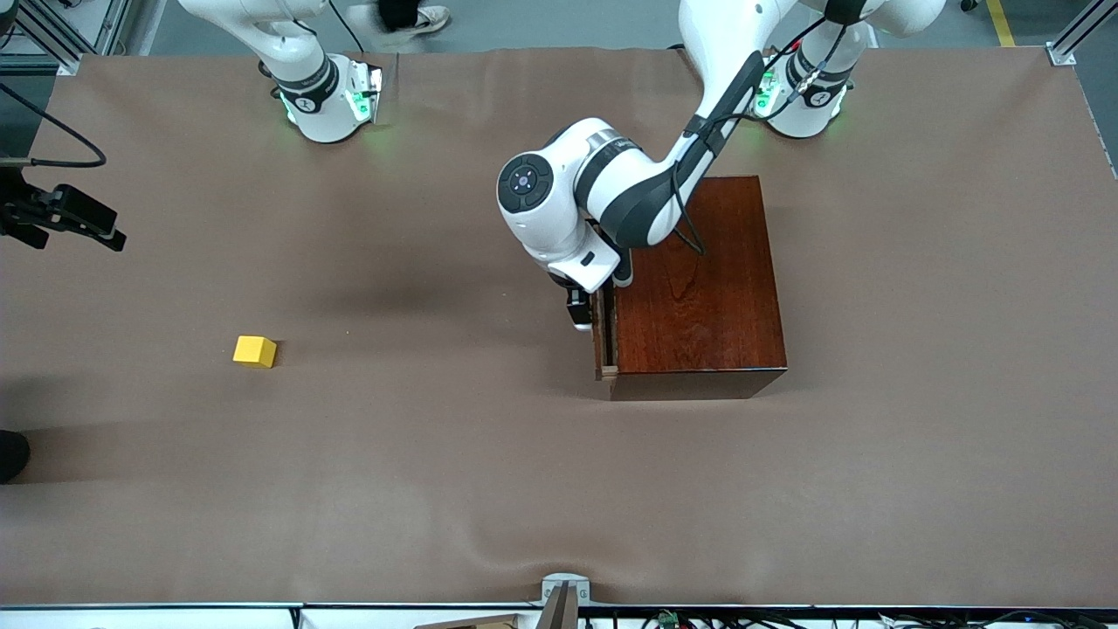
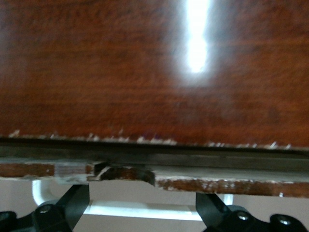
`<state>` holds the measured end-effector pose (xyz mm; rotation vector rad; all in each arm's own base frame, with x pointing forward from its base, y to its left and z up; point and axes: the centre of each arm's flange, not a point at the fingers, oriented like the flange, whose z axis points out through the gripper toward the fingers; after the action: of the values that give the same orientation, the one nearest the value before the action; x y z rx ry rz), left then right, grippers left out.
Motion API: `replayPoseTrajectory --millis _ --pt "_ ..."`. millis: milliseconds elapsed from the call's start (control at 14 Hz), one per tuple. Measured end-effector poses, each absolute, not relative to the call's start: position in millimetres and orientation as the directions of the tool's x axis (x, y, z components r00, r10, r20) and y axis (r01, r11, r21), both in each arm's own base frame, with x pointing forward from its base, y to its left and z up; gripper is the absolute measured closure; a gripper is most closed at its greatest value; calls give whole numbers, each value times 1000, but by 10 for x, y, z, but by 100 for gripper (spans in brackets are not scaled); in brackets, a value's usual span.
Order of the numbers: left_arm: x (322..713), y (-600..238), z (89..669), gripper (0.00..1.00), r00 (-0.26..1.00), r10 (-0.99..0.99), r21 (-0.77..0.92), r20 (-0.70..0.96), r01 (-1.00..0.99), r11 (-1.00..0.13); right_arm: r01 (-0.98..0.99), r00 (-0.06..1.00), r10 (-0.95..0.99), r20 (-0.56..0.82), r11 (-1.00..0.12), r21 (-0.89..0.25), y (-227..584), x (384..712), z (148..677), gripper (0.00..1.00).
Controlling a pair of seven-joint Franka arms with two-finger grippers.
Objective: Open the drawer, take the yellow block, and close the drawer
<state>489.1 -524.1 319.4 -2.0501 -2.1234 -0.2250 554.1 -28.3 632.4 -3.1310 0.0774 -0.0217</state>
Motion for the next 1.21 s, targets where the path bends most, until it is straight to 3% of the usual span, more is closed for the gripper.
replayPoseTrajectory --millis 570,1212 --pt "4962 -5135 3181 0 -26 945 55 327 998 9 -49 999 -50 14 -999 -10 -284 5541 6324 0" --pt "4962 -5178 3305 0 -29 948 77 318 997 5 -50 999 -50 17 -999 -10 -285 5544 6332 0"
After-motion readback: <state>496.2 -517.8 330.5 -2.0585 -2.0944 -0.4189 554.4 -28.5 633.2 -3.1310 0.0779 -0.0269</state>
